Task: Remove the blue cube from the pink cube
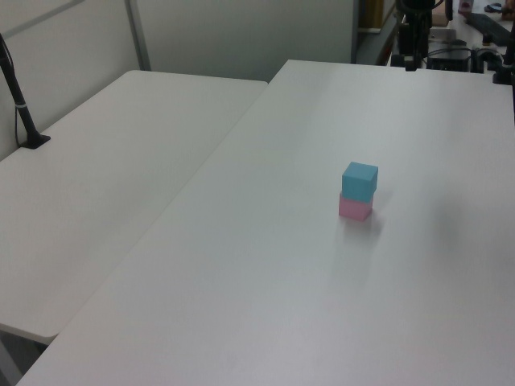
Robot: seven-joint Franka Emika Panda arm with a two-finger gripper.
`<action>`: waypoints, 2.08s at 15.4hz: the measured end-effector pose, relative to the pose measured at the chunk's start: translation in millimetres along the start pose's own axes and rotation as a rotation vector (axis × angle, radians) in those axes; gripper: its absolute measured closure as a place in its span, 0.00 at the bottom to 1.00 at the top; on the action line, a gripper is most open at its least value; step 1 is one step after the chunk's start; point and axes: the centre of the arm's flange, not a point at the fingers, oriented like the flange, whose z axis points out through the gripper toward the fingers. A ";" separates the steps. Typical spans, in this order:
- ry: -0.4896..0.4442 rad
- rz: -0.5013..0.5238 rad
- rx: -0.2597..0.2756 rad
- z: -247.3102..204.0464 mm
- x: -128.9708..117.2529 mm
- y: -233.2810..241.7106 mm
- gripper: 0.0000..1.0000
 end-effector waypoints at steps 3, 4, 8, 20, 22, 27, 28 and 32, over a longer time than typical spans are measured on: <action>0.000 0.000 -0.002 0.0 0.0 0.3 0.00; 0.000 0.000 -0.002 0.0 0.0 0.3 0.00; 0.000 0.000 -0.002 0.0 0.0 0.3 0.00; -0.028 0.003 -0.012 15.3 17.5 -2.4 0.00; -0.032 -0.006 -0.017 17.9 24.9 -9.4 0.00; -0.006 -0.067 -0.039 52.9 57.3 -77.2 0.00; 0.002 -0.069 -0.044 62.3 62.7 -97.1 0.00; 0.002 -0.106 -0.069 109.2 76.9 -172.2 0.00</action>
